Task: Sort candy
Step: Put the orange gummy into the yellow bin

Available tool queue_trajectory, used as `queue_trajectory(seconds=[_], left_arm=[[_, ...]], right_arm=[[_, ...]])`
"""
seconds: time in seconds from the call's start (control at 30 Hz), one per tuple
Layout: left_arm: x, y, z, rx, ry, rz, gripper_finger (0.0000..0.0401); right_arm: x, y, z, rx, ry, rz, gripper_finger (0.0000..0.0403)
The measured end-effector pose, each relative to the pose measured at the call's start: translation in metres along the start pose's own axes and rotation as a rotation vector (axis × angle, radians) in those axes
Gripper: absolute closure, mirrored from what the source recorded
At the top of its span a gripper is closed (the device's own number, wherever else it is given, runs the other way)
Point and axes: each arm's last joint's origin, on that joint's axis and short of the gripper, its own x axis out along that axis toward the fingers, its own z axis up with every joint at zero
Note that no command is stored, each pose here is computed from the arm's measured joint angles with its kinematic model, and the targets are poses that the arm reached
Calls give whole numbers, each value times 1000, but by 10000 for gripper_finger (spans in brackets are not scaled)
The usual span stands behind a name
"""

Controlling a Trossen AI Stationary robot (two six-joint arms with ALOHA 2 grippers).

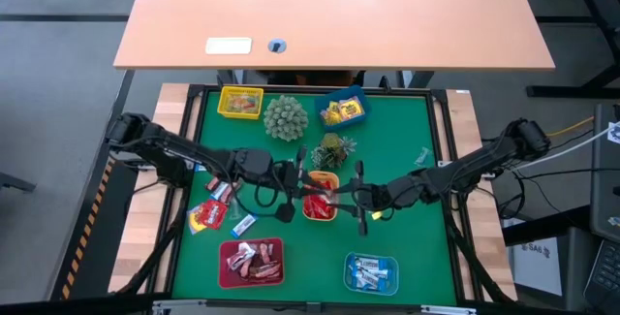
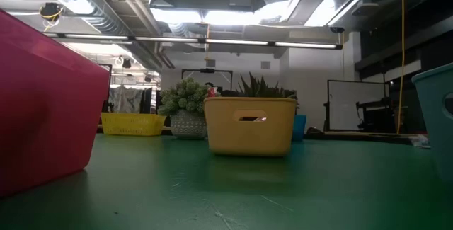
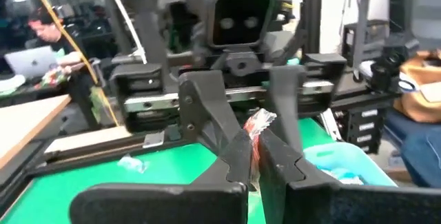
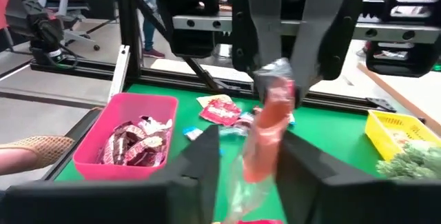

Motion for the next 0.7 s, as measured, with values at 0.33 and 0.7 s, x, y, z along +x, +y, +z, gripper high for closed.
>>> queue_trajectory(seconds=[0.33,0.7], left_arm=[[-17,46,-3,-82,133,151,399],[-91,128,-14,-142,503,756,400]], right_arm=[[-24,-15,32,-123,289,-185,174],[-45,-44,32,-21,639,-363,167]])
